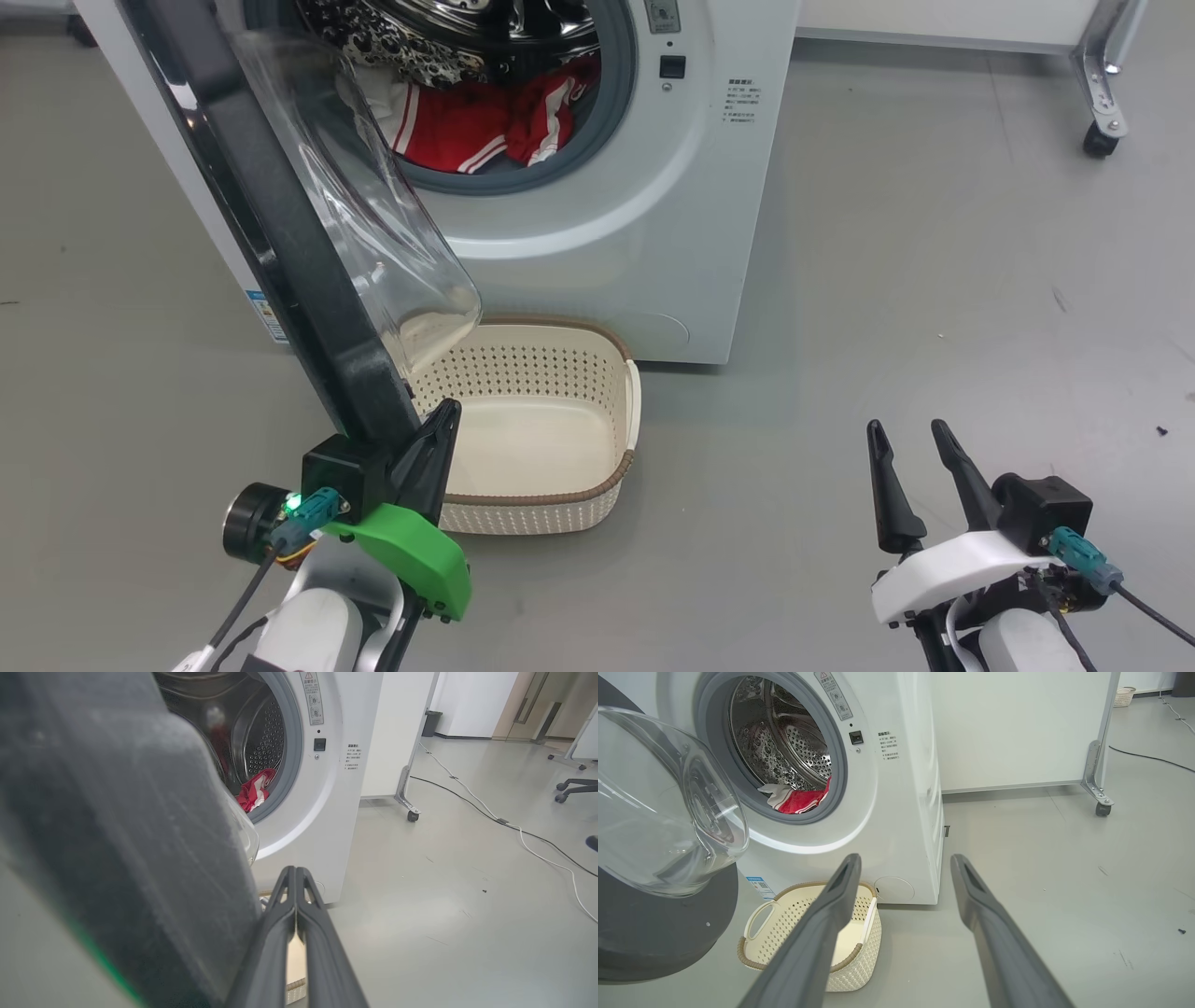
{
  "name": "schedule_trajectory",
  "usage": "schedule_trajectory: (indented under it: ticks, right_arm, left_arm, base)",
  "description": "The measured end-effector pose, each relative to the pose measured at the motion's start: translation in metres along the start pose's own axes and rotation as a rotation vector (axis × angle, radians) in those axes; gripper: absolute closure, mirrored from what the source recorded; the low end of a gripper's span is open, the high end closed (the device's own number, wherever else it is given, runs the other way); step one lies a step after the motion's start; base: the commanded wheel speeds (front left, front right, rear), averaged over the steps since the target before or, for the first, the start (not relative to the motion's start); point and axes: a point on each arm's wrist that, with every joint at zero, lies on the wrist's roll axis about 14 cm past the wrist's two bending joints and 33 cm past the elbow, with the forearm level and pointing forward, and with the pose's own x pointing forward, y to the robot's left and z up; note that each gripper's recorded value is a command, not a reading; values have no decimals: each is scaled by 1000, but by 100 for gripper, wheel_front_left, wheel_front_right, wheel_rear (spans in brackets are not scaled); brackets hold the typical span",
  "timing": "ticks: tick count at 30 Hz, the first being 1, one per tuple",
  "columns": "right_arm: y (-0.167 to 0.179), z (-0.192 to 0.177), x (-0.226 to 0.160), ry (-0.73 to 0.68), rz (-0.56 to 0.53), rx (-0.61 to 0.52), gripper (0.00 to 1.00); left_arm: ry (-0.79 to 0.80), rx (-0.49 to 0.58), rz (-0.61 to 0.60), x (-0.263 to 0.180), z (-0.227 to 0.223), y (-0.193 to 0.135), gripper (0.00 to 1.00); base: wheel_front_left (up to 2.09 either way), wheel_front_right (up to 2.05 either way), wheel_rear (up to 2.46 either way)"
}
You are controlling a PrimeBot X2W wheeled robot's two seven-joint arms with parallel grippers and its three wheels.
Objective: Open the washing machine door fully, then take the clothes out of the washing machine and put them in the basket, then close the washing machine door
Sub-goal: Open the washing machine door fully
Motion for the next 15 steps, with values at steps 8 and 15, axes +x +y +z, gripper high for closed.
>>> schedule_trajectory:
  ticks: [8,15]
  right_arm:
    - [15,-9,3,27,47,0,0]
    - [30,-13,9,42,97,-1,0]
  left_arm:
    - [-24,-7,45,-12,5,13,100]
    - [-37,-9,94,-23,8,26,100]
  base:
    - [0,0,0]
    - [0,0,0]
